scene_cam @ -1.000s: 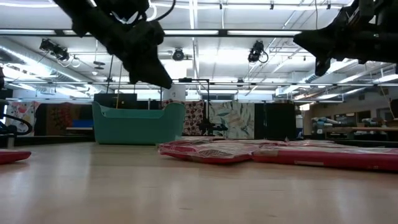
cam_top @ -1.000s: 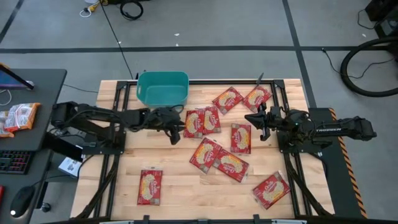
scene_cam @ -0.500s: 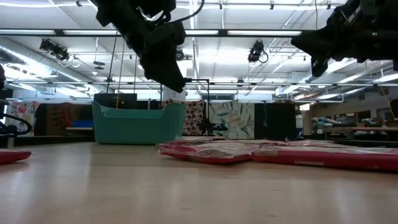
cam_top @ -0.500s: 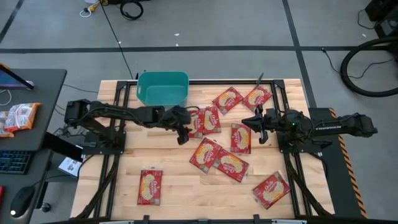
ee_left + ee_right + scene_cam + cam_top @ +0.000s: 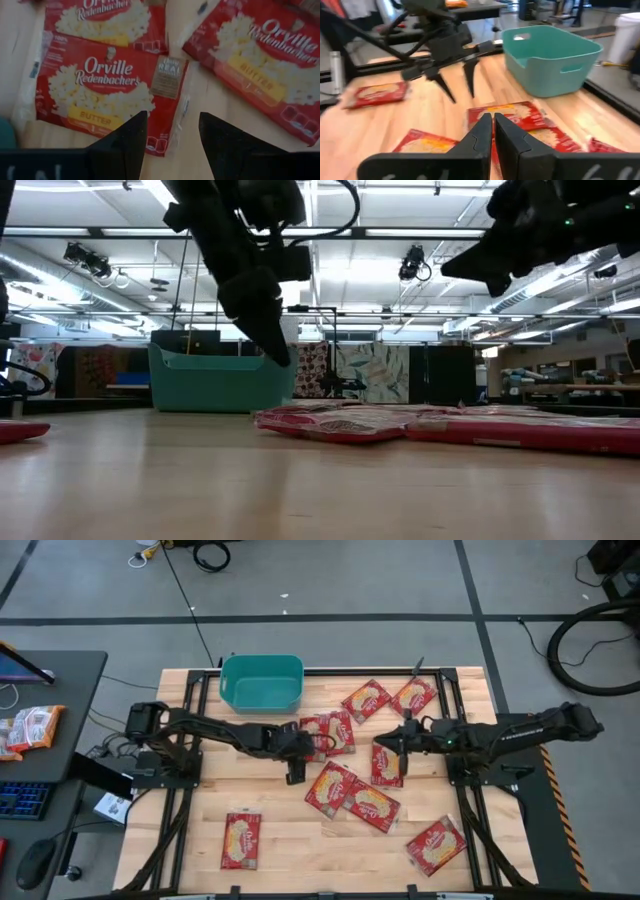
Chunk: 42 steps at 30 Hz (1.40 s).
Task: Sort popcorn bags into baskets
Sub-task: Put the popcorn bag into the blue bin
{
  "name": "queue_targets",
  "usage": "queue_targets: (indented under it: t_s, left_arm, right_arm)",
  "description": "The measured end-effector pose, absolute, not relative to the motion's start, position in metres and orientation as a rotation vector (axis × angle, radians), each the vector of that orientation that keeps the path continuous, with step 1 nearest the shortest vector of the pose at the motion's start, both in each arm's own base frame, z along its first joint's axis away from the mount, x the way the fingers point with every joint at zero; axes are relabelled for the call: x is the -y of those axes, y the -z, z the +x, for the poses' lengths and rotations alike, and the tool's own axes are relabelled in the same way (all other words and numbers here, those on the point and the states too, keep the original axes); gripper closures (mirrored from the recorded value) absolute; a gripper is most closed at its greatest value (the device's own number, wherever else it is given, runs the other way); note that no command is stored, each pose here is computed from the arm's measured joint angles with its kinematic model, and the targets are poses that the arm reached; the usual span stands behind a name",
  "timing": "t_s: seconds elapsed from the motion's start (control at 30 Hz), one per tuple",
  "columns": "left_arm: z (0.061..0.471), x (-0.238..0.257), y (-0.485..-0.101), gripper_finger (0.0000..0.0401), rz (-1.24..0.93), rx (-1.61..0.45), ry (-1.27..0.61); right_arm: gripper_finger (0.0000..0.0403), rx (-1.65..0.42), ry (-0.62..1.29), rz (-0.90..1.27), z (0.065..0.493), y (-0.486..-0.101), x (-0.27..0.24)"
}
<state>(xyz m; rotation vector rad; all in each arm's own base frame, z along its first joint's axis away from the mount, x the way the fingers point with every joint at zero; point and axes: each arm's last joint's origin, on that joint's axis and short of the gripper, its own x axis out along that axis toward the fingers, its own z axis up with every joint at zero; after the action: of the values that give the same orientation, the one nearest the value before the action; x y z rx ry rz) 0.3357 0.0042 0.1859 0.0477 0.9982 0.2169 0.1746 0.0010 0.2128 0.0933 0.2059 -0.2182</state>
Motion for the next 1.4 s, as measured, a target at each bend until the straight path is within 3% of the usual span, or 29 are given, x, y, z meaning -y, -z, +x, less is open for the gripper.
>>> queue_targets:
  t_s: [0.2,0.47,0.67,1.03,1.4]
  left_arm:
    - [0.350,0.003,-0.176,0.0216,0.110,-1.018,-0.247]
    - [0.374,0.028,-0.169,0.0216,0.368,-1.027,-0.302]
    - [0.381,0.031,-0.156,0.0208,0.419,-1.089,-0.292]
    - [0.384,0.035,-0.154,0.0133,0.433,-1.065,-0.304]
    - [0.387,0.040,-0.134,0.0147,0.438,-1.096,-0.275]
  right_arm:
    - [0.0379,-0.263,0.243,0.051,0.193,-0.214,-0.005]
    - [0.0379,-0.288,0.257,0.004,0.203,-0.213,-0.008]
    - [0.0379,-0.283,0.272,0.002,0.201,-0.215,-0.007]
    - [0.0379,-0.296,0.270,-0.001,0.203,-0.212,-0.007]
    - [0.0379,-0.278,0.245,0.002,0.203,-0.214,-0.011]
